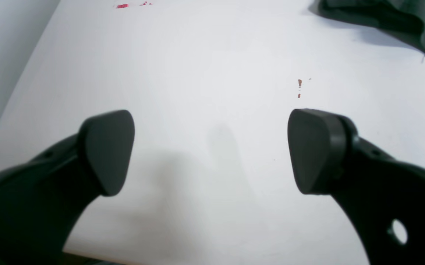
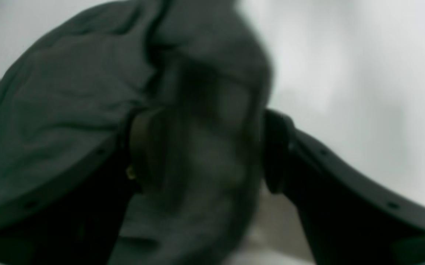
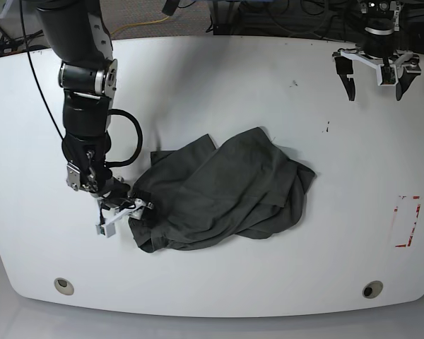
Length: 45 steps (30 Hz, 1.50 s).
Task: Fold the T-shirt properly
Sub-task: 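Reach the left gripper to the opposite shirt edge and grasp it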
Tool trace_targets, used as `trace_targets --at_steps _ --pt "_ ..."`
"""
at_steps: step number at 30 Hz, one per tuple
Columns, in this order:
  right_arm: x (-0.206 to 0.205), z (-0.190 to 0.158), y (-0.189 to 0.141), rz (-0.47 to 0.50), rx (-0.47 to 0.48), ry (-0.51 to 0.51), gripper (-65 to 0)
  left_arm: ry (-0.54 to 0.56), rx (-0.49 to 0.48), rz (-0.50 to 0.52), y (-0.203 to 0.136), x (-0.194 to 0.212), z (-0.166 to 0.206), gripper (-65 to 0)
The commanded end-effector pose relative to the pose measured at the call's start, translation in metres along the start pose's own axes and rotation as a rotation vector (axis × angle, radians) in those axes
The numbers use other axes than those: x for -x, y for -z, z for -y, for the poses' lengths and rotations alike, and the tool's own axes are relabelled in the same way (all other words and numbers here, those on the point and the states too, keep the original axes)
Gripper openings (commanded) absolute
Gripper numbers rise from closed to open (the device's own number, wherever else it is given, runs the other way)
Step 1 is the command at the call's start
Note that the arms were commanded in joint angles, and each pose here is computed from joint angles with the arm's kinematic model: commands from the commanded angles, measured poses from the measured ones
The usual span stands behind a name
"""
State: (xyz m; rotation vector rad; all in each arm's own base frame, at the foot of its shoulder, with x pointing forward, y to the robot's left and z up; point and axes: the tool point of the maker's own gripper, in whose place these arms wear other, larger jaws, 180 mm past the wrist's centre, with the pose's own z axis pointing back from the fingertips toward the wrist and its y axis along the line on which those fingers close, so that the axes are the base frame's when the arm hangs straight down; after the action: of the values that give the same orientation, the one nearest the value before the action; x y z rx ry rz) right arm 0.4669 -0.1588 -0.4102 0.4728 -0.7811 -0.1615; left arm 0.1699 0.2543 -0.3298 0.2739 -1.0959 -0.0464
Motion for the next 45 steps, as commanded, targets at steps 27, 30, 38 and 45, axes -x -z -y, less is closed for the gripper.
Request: trace_targets --at_steps 27,30,38,45 --pt "-0.05 -0.01 -0.019 0.118 -0.011 -0.09 -65.0 -0.008 0.086 -0.045 0.091 -0.081 0.025 -1.5" --pt "-0.059 -0.017 -0.027 0.126 -0.018 -0.129 -65.0 0.083 0.111 -0.052 0.108 -0.09 0.038 -1.5" --pt "-0.077 -0.034 -0.056 0.188 -0.02 -0.241 -65.0 0.189 0.172 -0.104 0.158 -0.082 0.075 -1.3" --pt "-0.091 -0.043 -0.088 0.233 -0.004 -0.349 -65.0 0.204 0.241 -0.117 0.181 -0.068 0.102 -1.3"
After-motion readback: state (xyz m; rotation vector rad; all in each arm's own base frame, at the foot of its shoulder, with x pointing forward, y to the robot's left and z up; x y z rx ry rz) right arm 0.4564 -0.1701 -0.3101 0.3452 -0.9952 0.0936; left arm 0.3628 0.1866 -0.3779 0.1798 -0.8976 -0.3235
